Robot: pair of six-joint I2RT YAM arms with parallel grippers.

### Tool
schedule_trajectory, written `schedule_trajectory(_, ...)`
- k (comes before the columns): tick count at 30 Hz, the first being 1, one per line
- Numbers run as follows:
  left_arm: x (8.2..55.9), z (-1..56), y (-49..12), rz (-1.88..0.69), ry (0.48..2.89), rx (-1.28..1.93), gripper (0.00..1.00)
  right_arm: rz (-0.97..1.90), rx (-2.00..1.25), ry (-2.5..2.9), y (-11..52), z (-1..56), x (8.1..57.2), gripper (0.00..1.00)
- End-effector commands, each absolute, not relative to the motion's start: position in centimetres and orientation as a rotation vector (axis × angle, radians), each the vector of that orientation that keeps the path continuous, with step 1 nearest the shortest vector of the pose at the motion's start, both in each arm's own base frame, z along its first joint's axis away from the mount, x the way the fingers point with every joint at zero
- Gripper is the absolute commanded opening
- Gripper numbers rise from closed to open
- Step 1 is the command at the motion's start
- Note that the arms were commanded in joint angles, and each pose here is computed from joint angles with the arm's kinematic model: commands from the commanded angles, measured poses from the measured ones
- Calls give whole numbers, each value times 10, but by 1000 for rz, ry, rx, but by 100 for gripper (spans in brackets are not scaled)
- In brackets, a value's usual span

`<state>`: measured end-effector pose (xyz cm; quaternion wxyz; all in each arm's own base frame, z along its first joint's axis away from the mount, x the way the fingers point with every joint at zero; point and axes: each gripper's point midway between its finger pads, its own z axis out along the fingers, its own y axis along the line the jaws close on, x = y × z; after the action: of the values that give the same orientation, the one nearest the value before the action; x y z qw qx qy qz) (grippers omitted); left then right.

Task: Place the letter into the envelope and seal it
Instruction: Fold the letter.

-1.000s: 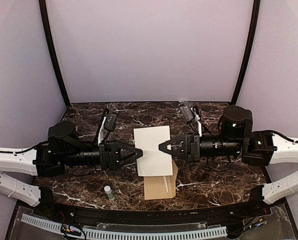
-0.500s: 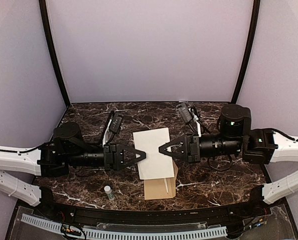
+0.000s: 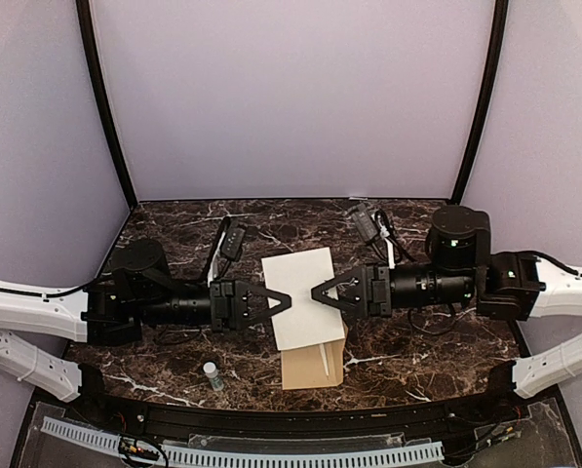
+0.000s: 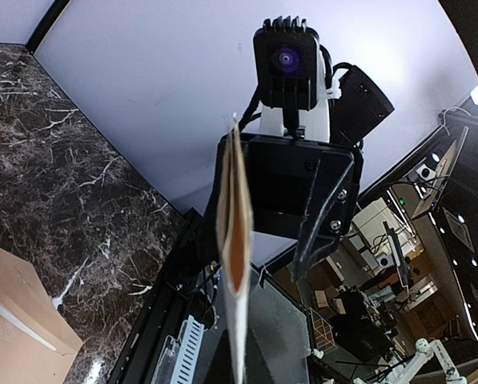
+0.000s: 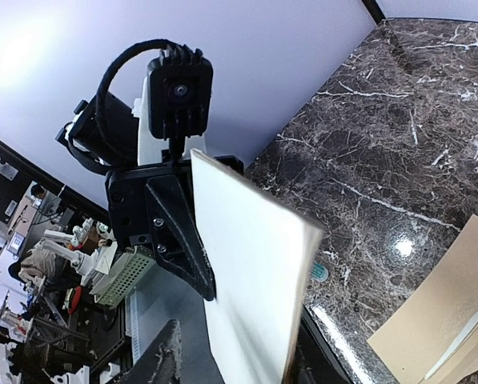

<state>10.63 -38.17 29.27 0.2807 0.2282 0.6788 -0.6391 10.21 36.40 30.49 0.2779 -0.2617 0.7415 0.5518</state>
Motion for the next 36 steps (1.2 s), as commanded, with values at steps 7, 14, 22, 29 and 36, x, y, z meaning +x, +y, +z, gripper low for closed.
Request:
schedule_trajectory(7,112,325,-372,-1758,1673,539,0,1548,-563,1921,357,309,112,59)
schedule_trajectory(14,109,319,-376,-1774,1699,555,0,1600,-587,1880,368,316,110,61)
schedule_trajectory(22,108,316,-377,-1767,1719,564,0,1592,-584,1841,366,327,112,53)
schedule_trajectory(29,106,314,-382,-1765,1735,604,0,1607,-575,1811,365,332,112,47)
schedule_trajectory(36,108,311,-382,-1749,1753,600,0,1622,-583,1803,367,333,110,28)
